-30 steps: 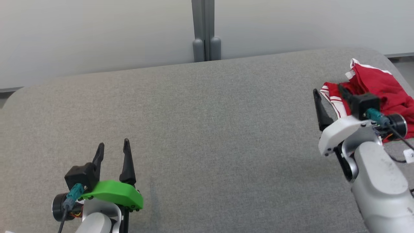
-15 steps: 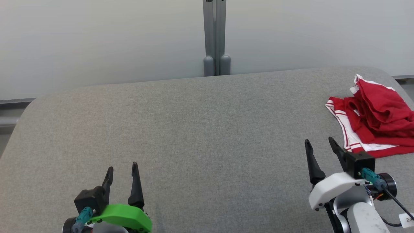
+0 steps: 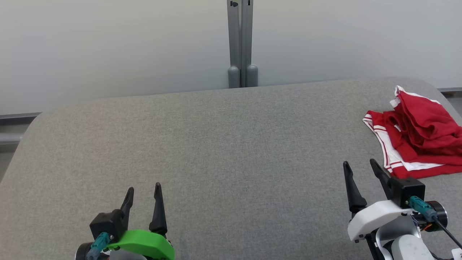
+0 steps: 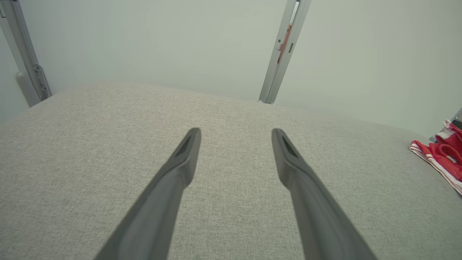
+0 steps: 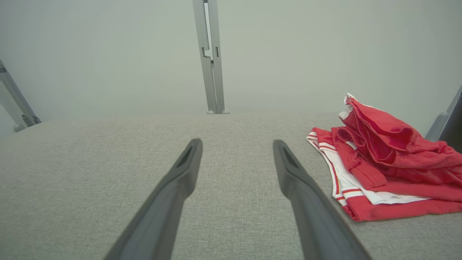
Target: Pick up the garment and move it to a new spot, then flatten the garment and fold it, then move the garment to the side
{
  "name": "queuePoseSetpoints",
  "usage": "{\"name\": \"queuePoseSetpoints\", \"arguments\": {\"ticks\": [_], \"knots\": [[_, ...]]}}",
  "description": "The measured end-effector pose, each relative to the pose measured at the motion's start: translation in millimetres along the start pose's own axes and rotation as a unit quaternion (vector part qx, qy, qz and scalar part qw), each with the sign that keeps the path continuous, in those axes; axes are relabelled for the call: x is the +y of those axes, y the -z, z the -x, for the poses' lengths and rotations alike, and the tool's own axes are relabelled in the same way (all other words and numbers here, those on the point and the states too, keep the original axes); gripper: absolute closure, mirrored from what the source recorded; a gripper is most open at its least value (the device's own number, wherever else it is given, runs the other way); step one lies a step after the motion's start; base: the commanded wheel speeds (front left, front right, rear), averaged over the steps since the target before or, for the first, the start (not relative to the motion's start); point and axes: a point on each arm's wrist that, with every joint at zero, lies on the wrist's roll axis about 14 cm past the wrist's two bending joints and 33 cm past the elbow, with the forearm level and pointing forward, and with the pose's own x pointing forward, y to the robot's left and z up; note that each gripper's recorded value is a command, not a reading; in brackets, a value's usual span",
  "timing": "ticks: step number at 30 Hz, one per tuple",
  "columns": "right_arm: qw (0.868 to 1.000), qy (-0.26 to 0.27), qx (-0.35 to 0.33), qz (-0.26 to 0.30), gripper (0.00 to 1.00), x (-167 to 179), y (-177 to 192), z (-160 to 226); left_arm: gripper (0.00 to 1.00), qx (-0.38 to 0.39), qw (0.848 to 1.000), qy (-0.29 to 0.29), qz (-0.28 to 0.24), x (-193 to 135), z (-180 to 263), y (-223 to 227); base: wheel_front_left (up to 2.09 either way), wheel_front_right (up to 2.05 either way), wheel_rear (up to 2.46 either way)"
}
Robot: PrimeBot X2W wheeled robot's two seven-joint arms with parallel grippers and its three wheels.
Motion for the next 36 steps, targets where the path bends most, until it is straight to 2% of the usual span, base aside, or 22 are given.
{"name": "queuePoseSetpoints", "arguments": {"ticks": [7, 8, 14, 25, 36], "knots": [[1.0, -0.006, 0.0, -0.003, 0.0, 4, -1, -1, 0.0, -0.004, 1.0, -0.001, -0.001, 1, 0, -2, 0.0, 0.0, 0.0], [1.0, -0.006, 0.002, -0.004, 1.0, 4, 0, -1, 1.0, -0.003, 1.0, -0.001, -0.001, 1, 0, -2, 0.0, 0.0, 0.0], [0.999, 0.002, 0.046, -0.025, 1.0, 3, 29, 10, 1.0, 0.036, 0.999, -0.015, 0.008, 7, 9, 22, 0.0, 0.0, 0.0], [0.99, 0.022, 0.047, -0.131, 1.0, -4, 31, 9, 1.0, 0.057, 0.993, -0.038, 0.101, 19, 5, 25, 0.0, 0.0, 0.0], [0.973, 0.035, 0.041, -0.224, 1.0, -9, 29, 6, 1.0, 0.066, 0.979, -0.053, 0.184, 28, 1, 24, 0.0, 0.0, 0.0]]}}
